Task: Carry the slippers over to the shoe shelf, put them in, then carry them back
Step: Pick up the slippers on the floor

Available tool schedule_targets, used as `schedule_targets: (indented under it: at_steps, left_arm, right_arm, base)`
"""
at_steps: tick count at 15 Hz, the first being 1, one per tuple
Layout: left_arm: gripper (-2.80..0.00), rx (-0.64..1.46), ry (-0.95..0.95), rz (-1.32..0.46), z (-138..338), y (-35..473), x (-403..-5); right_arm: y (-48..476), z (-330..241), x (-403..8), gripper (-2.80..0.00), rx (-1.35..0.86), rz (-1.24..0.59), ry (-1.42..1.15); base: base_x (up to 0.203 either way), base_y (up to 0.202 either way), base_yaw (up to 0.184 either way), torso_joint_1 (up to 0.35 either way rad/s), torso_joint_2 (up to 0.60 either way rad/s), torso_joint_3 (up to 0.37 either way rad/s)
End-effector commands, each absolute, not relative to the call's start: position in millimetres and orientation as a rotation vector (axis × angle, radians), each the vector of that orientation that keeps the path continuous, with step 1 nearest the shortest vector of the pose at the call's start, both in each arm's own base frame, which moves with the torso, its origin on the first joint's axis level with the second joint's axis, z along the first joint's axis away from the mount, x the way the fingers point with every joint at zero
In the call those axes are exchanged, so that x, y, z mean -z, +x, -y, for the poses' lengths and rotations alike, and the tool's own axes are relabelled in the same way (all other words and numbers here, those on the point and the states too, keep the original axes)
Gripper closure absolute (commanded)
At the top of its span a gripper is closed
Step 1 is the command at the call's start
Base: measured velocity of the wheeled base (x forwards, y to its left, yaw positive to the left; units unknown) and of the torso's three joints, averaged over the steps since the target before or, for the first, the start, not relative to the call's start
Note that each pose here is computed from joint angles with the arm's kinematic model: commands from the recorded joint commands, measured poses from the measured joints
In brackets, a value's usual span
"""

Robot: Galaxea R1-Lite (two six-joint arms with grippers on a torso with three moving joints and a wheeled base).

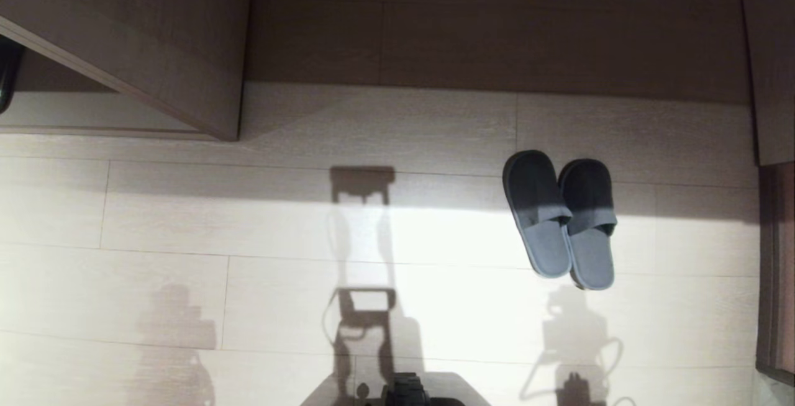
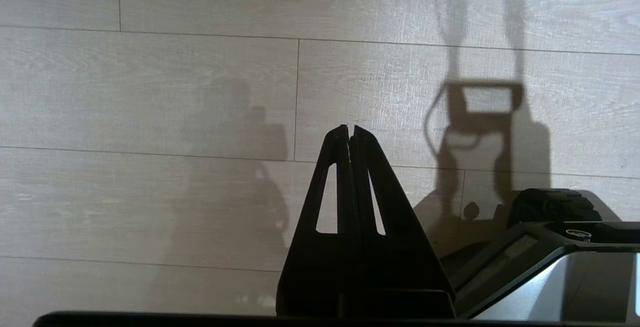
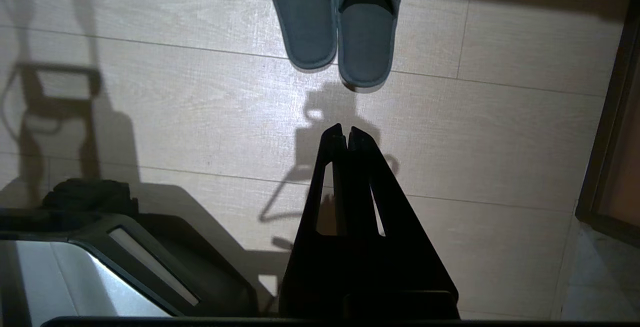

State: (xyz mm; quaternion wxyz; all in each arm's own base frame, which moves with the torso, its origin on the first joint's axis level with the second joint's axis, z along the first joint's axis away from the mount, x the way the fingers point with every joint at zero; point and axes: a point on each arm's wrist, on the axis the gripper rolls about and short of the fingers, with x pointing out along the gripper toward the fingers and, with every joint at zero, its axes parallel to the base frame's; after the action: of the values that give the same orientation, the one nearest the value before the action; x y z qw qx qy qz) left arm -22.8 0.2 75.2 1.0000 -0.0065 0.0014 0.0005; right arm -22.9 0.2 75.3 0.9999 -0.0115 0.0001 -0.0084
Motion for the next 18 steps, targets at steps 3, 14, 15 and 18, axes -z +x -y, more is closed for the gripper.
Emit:
schedule_targets:
  at_steps: [3,14,15,18]
  left_arm:
    - [0.00,-0.002,-0.014,-0.005,0,-23,-75]
    - [0.00,-0.002,-0.014,-0.005,0,-23,-75]
    - [0.00,-0.002,-0.014,-0.005,0,-23,-75]
    - [0.00,-0.002,-0.014,-0.004,0,-23,-75]
  right_arm:
    - [-23,0,-75,0.00,0.017,0.001,-0.023]
    - [-23,0,-75,0.00,0.015,0.000,-0.023]
    - [-23,0,-75,0.00,0.015,0.001,-0.024]
    - [-22,0,-87,0.00,0.002,-0.054,-0.030]
  base:
    - [0.000,0.000,0.000,0.006,0.01,-0.201]
    - [0.000,0.000,0.000,0.002,0.00,-0.196]
    - [0.000,0.000,0.000,0.002,0.00,-0.198]
    - [0.000,0.000,0.000,0.005,0.00,-0.197]
